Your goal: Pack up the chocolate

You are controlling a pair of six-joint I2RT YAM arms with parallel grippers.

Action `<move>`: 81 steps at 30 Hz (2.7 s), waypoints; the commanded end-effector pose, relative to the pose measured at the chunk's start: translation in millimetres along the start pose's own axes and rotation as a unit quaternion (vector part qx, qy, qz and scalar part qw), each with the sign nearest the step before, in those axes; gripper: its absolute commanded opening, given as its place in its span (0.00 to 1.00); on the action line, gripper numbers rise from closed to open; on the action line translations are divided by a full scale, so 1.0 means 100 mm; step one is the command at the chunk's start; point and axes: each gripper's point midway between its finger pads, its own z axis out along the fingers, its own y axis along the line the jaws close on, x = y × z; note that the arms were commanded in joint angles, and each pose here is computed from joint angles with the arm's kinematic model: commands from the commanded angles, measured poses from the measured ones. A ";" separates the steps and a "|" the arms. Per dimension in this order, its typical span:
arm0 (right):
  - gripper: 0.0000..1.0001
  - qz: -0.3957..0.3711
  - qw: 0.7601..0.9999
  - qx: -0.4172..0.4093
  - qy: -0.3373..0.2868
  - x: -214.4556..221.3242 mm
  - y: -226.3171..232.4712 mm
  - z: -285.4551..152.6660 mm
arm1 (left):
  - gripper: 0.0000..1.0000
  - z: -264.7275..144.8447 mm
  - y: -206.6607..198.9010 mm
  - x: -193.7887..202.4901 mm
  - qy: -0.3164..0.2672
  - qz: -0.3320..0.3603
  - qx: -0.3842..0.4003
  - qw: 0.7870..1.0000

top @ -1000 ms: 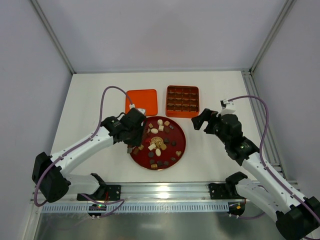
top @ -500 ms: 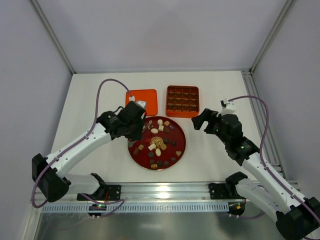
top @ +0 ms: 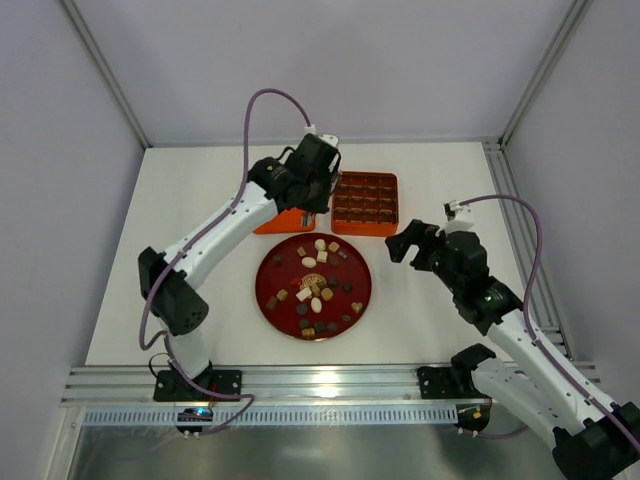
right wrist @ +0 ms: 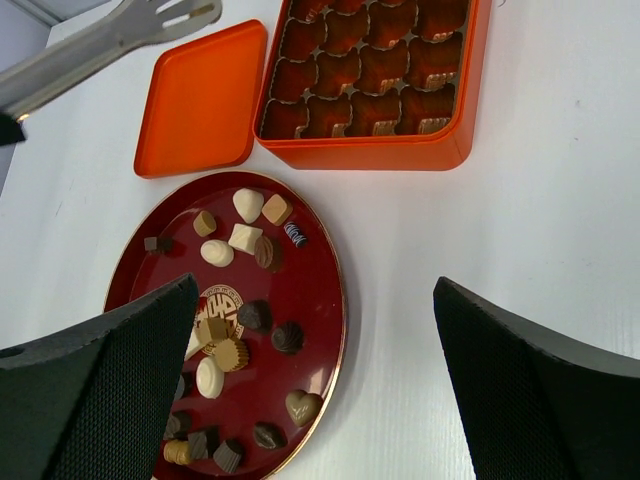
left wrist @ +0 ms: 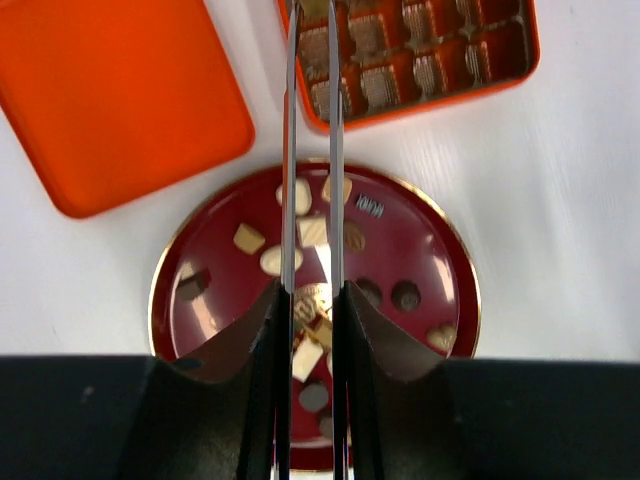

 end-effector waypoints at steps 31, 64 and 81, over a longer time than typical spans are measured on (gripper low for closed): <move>1.00 -0.002 0.999 0.002 -0.039 -0.25 0.03 -0.24 | 0.16 1.25 0.01 -0.48 0.007 0.013 -0.015 1.000; 1.00 0.001 0.999 0.000 -0.037 -0.22 0.03 -0.23 | 0.37 0.66 -0.03 -0.74 -0.033 0.001 0.012 0.999; 1.00 -0.001 1.000 -0.002 -0.027 -0.11 0.00 -0.15 | 0.38 -0.27 0.23 0.41 0.015 -0.006 0.018 1.000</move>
